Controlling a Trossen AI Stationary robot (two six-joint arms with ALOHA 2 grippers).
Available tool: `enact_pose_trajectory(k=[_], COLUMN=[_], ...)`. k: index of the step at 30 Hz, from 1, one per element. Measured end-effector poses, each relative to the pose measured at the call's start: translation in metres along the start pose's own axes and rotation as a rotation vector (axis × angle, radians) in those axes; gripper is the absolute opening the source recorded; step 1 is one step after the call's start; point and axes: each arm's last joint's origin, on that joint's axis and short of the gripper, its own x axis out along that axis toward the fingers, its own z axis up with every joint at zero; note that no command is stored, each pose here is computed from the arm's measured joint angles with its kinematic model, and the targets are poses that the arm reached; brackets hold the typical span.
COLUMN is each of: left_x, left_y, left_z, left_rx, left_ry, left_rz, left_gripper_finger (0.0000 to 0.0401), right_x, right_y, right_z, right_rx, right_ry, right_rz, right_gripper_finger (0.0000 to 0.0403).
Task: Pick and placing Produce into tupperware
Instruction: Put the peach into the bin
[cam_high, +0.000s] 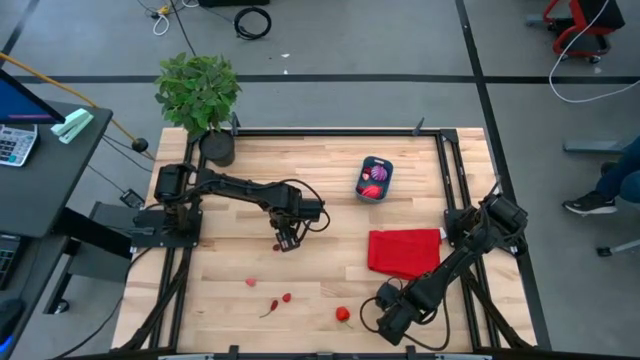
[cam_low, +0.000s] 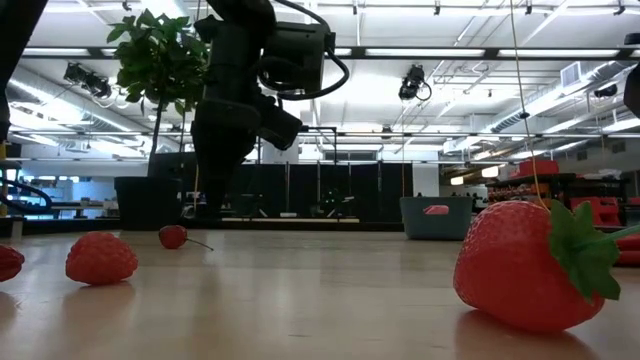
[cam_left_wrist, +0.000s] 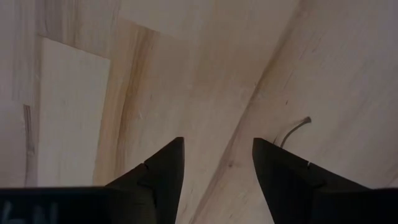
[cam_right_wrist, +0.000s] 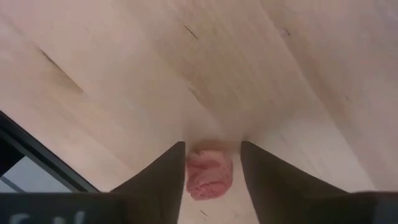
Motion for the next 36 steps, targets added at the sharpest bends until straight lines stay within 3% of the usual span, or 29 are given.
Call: enact_pose_trajectory(k=[8,11,13,20,29,36], left_x=[0.0,0.0,0.0,0.0,0.0,0.0], left_y=[0.0,0.0,0.0,0.0,0.0,0.0], left_z=[0.0,0.0,0.0,0.0,0.0,0.001], left_rx=[0.0,0.0,0.0,0.0,-0.001,-0.001], left_ry=[0.0,0.0,0.0,0.0,0.0,-0.011], left_rz=[0.0,0.0,0.0,0.0,0.0,-0.004], left_gripper_finger=[0.0192,0.0194,0.0193,0.0189,0.0183,0.0185], right_x=[-0.004,-0.019,-0.027,-0.049,-0.039,-0.033], right_y=[-0.002,-0.003,-0.004,-0.006,-0.003,-0.002], right_z=[0.007,0.015,0.02,0.019,-0.003,-0.01], right_rx=[0.047,0.086,0.103,0.046,0.053,0.041], right_ry=[0.005,-0.014,-0.043,0.047,0.112,0.081], right_rz=[0.007,0.043,0.059,0.123,0.097,0.075], right_gripper_finger=[0.0062,0.0016,0.0008,0.0085,0.0217,0.0253])
